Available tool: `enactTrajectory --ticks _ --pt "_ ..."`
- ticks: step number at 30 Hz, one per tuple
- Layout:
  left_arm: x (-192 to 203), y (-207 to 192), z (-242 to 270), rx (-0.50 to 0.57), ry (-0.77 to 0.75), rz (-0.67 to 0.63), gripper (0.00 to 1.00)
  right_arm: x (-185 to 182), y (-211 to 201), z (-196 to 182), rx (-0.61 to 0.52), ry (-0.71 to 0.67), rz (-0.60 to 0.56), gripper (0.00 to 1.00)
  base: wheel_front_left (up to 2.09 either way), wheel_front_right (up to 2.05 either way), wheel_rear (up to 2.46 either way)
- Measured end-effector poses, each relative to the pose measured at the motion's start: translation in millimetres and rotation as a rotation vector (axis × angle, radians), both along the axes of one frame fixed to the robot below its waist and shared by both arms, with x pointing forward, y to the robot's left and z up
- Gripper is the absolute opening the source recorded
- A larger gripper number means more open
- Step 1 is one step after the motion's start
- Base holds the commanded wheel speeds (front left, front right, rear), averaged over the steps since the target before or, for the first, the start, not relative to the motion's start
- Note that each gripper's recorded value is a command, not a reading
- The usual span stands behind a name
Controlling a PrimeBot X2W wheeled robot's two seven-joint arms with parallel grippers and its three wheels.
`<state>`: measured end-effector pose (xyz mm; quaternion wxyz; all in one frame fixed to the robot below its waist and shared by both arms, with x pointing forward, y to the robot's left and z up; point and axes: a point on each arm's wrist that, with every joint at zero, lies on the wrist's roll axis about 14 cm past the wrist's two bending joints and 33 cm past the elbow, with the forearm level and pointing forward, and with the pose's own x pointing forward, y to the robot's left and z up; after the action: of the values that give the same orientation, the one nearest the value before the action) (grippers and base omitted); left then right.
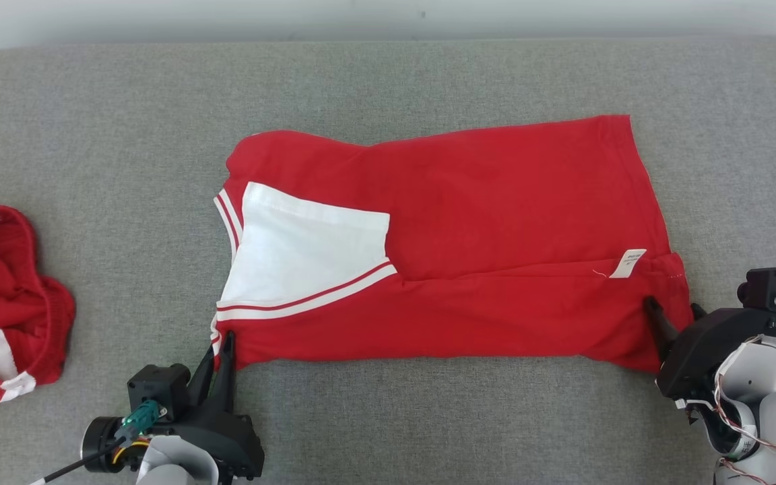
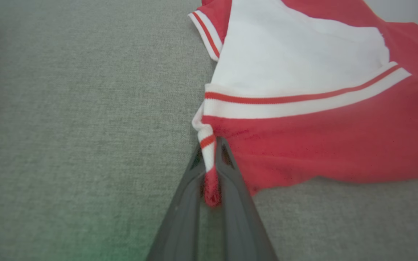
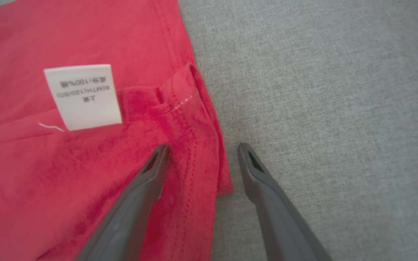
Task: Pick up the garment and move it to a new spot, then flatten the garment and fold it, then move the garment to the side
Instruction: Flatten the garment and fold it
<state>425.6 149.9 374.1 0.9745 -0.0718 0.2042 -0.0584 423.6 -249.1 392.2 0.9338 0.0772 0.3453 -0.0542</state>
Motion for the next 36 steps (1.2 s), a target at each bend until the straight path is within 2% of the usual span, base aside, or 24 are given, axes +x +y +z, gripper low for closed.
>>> enactTrajectory --ticks 1,2,3,4,5,6,12,23,29,36 --pt "-0.1 0.3 0.1 0.000 0.000 0.002 0.00 0.2 2.3 -2.2 0.006 0.012 0.005 0.54 0.00 0.00 0.00" --pt "-0.5 0.7 0.3 -0.001 0.000 0.004 0.00 -0.1 4.7 -3.8 0.011 0.024 0.012 0.38 0.00 0.00 0.00" --pt "-0.9 1.1 0.6 -0.002 0.000 0.006 0.00 -0.9 5.7 -4.9 0.019 0.033 0.013 0.29 0.00 0.00 0.00" --pt "-1.3 1.7 1.2 -0.004 0.000 0.009 0.00 -1.5 6.2 -5.3 0.021 0.039 0.014 0.11 0.00 0.00 0.00" --pt "-2.1 2.5 1.5 -0.006 0.001 0.014 0.00 -2.8 7.3 -5.7 0.024 0.046 0.016 0.11 0.00 0.00 0.00" --pt "-3.6 3.5 1.3 -0.005 0.005 0.016 0.00 -4.7 8.8 -6.1 0.027 0.053 0.020 0.00 0.00 0.00 0.00" --pt "-18.3 8.1 0.4 -0.003 0.020 0.027 0.00 -22.9 9.1 -2.1 0.057 0.059 0.009 0.00 0.00 0.00 0.00" --pt "-49.4 8.2 18.2 -0.051 0.006 0.024 0.00 -71.2 -4.8 29.7 0.095 0.001 -0.057 0.00 0.00 0.00 0.00" --pt "-74.4 3.3 13.5 -0.052 0.079 0.007 0.00 -101.8 -7.5 25.1 0.115 0.062 -0.077 0.00 0.00 0.00 0.00" --pt "-99.4 0.7 3.7 -0.048 0.179 -0.009 0.00 -115.7 -6.5 14.7 0.154 0.102 -0.091 0.00 0.00 0.00 0.00"
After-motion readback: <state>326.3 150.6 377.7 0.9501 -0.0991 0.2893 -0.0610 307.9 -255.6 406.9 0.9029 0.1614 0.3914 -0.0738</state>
